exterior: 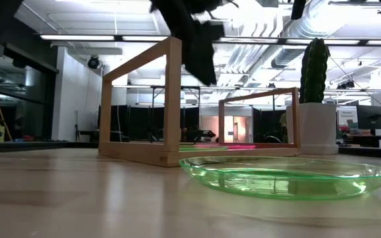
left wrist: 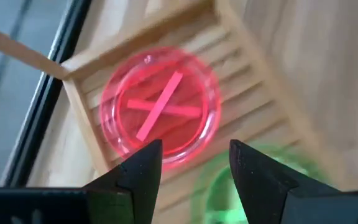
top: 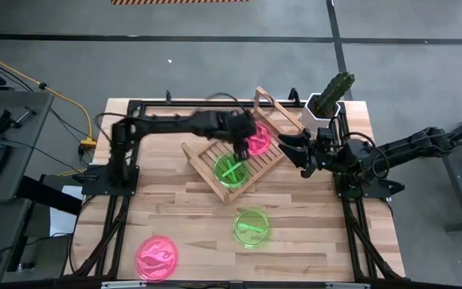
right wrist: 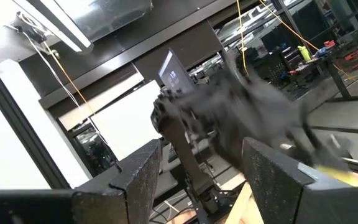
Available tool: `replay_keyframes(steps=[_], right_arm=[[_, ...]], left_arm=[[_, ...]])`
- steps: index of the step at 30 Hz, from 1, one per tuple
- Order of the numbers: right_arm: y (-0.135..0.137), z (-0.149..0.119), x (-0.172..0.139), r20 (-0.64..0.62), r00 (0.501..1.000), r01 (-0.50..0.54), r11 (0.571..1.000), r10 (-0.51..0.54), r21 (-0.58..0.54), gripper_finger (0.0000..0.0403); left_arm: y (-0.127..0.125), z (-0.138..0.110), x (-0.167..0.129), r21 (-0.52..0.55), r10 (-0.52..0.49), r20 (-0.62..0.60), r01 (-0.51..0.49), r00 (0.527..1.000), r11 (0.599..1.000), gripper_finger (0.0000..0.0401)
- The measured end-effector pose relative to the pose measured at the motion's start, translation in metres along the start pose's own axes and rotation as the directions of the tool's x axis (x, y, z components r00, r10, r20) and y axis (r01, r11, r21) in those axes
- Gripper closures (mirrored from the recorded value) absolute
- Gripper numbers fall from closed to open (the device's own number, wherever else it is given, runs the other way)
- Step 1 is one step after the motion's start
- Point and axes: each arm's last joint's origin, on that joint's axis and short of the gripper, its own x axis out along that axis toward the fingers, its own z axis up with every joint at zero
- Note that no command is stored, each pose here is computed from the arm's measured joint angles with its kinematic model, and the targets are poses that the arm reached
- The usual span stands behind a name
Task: Place and stack plates onto a shelf
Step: Stack the pink plate on top of the other pink plates on the shelf
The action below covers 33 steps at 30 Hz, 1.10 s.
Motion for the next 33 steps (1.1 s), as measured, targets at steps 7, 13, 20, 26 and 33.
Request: replay_keyframes(steps=[7, 13, 20, 26, 33], right_arm=[[0.000, -0.001, 0.000, -0.010, 1.000, 0.005, 1.000, -0.005, -0.006, 0.0193], [-0.001, -0.002, 0.000, -0.020, 1.000, 0.009, 1.000, -0.009, -0.011, 0.0193], [-0.001, -0.003, 0.000, -0.024, 1.000, 0.011, 1.000, -0.012, -0.014, 0.0193], [-0.001, -0.003, 0.000, -0.026, 1.000, 0.013, 1.000, -0.013, -0.015, 0.0193], [-0.001, -0.003, 0.000, -0.026, 1.000, 0.013, 1.000, -0.013, -0.015, 0.0193]], left_arm=[[0.025, -0.009, -0.085, -0.183, -0.070, 0.261, 0.121, 0.963, 0.976, 0.0234], [0.020, -0.055, -0.143, -0.183, -0.125, 0.576, 0.277, 0.808, 0.943, 0.0238], [0.006, -0.129, -0.175, -0.169, -0.137, 0.795, 0.433, 0.591, 0.885, 0.0238], [0.007, -0.164, -0.187, -0.237, -0.038, 0.859, 0.462, 0.511, 0.855, 0.0238], [0.010, -0.167, -0.196, -0.231, -0.021, 0.883, 0.472, 0.469, 0.851, 0.0238]])
